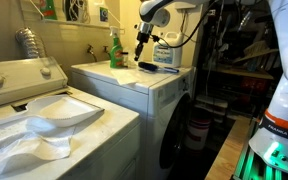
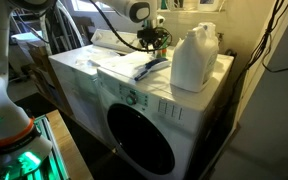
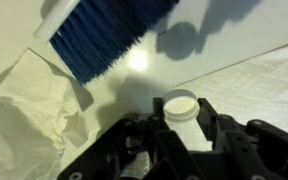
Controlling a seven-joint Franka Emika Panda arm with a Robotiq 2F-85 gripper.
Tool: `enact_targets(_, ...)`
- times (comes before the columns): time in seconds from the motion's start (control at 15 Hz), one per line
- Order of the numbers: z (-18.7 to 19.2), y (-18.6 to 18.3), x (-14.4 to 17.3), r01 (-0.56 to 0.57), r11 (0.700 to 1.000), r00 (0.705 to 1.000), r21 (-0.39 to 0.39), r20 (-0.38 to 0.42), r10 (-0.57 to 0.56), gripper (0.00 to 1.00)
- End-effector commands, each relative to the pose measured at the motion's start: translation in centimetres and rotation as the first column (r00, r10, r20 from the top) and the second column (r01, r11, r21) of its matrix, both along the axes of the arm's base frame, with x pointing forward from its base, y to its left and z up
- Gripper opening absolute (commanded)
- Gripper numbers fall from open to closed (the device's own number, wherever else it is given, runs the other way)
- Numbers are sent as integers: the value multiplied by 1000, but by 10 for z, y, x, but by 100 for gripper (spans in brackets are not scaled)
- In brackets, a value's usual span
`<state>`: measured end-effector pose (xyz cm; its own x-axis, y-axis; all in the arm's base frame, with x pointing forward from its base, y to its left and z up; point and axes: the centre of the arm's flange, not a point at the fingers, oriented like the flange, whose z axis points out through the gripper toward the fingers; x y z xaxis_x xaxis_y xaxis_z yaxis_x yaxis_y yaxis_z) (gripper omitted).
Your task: Move the bottle cap to the front of the machine then place it on the paper towel
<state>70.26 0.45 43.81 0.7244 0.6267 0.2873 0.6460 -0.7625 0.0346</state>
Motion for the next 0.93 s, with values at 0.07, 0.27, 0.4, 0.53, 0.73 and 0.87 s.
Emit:
enact_targets(0.07, 22, -13, -96, 114, 992, 992, -44, -48, -116, 17)
enact_targets(0.27, 33, -25, -135, 187, 982, 982, -6, -36, -187, 17)
enact_targets(0.4, 39, -36, -163, 235, 972, 972, 26, -25, -235, 17)
enact_targets(0.53, 40, -44, -191, 296, 954, 955, 55, -15, -296, 17)
enact_targets(0.73, 48, -48, -160, 296, 954, 955, 56, -24, -295, 38)
enact_targets(0.87, 46, -53, -182, 318, 946, 948, 70, -19, -317, 38)
